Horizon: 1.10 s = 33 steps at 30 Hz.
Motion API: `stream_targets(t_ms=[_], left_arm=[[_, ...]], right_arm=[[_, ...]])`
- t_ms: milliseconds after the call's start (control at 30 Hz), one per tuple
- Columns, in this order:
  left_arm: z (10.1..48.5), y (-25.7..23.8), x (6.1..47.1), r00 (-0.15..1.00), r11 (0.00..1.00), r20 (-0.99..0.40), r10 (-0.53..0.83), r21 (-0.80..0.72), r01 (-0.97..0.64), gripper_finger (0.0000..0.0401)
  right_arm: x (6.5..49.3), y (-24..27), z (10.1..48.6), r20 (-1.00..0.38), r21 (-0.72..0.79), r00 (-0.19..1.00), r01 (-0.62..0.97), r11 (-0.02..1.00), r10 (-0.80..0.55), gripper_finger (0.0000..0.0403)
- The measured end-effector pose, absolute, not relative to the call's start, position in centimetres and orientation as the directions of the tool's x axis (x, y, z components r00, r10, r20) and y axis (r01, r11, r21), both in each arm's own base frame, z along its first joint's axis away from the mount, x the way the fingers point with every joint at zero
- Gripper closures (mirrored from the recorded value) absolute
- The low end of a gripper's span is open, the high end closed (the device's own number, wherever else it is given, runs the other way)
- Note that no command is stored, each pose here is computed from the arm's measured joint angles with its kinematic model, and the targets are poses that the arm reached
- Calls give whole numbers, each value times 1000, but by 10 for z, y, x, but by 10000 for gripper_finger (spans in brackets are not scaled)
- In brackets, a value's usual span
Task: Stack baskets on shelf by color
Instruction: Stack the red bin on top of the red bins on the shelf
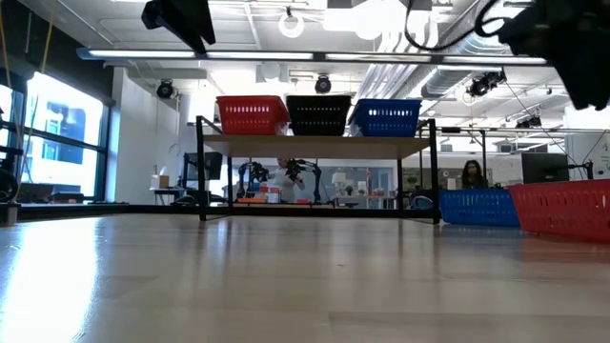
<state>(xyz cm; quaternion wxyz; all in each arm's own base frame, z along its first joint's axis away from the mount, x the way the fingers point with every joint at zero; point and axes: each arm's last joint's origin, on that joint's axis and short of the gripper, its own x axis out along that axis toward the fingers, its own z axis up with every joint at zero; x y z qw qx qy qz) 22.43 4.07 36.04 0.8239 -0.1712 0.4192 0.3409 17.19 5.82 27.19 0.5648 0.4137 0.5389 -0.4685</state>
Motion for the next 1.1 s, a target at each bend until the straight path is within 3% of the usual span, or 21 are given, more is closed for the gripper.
stream_targets(t_ms=[300, 1100], left_arm=[[360, 40, 224, 421, 715, -812, 404, -7, -699, 229], [360, 40, 224, 421, 705, -812, 403, -17, -709, 229]], right_arm=[[161, 72, 243, -995, -101, -101, 978, 180, -11, 313], [130, 91, 192, -979, -195, -188, 977, 91, -74, 313]])
